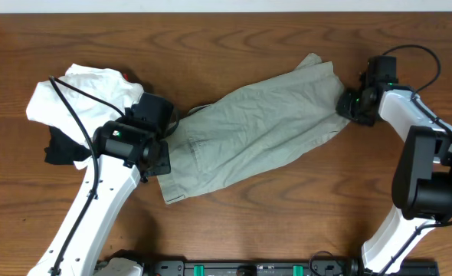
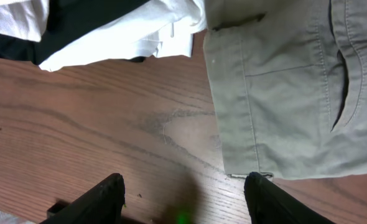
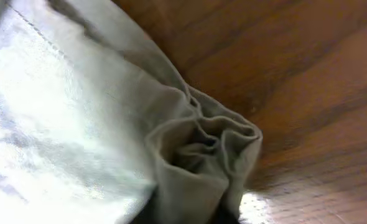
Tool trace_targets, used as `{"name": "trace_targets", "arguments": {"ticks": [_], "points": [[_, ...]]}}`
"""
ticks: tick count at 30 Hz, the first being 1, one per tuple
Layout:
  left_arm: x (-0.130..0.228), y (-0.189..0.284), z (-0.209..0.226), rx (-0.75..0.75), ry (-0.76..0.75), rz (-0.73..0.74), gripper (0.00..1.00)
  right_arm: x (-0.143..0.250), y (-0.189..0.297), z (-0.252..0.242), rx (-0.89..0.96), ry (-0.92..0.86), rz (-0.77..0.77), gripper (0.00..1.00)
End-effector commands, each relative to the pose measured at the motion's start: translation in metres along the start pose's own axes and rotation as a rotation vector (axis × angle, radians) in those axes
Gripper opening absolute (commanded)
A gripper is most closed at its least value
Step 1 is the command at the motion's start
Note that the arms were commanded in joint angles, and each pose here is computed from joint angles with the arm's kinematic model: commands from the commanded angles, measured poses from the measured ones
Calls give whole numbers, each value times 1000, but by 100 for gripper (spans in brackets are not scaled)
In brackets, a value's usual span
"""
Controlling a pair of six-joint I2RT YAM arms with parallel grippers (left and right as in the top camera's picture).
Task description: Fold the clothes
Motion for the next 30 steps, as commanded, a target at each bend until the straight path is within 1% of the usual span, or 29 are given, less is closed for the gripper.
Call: {"name": "trace_targets", "arguments": {"ticks": [1, 4, 7, 11, 12, 13, 14, 15, 16, 18, 20, 21, 22, 23, 24, 26, 30], "points": [[-5, 8, 2, 10, 11, -29, 64, 2, -8, -18, 39, -43, 26, 1], [-7, 8, 1, 13, 14, -38, 65, -15, 19, -48, 149, -100, -65, 1], [-8, 8, 1, 16, 16, -44, 65, -29, 54, -88, 265, -190, -148, 1], [-10, 8, -1, 27, 20, -57, 65, -30, 79, -116, 219, -287, -137, 1], [-11, 8, -3, 43, 22, -61, 64, -27, 82, -117, 182, -288, -118, 7], [-13, 8, -6, 66, 24, -65, 65, -27, 84, -116, 151, -274, -109, 21], [-15, 9, -12, 119, 20, -69, 65, -27, 88, -114, 107, -254, -104, 44], [-16, 10, -18, 168, 15, -70, 65, -28, 92, -110, 72, -247, -108, 49], [-18, 11, -23, 210, 11, -73, 65, -28, 96, -106, 39, -243, -115, 50], [-20, 13, -34, 286, -7, -76, 64, -31, 107, -98, -11, -230, -142, 43], [-21, 13, -44, 322, -33, -81, 63, -33, 115, -96, -20, -226, -165, 35], [-22, 12, -49, 326, -47, -83, 59, -33, 117, -94, -28, -226, -169, 28], [-22, 10, -54, 330, -60, -83, 55, -33, 117, -92, -36, -225, -169, 18], [-22, 8, -60, 334, -78, -83, 51, -32, 116, -89, -40, -220, -165, 12], [-22, 4, -66, 337, -94, -80, 44, -31, 113, -86, -39, -213, -155, 10], [-21, -5, -80, 339, -129, -69, 35, -29, 103, -81, -37, -200, -129, 6], [-18, -30, -105, 316, -214, -2, 26, -25, 72, -68, -38, -162, -69, 1]]}}
Point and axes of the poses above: each gripper's point midway between its finger pads, its own y axis back along the fingers, its own z axis along the line the jaws close on, x = y × z, the point moved 7 cm from there along y, back along the fingers, and after that the axes turned 2 degrees about -y, right-handed, at the moved point
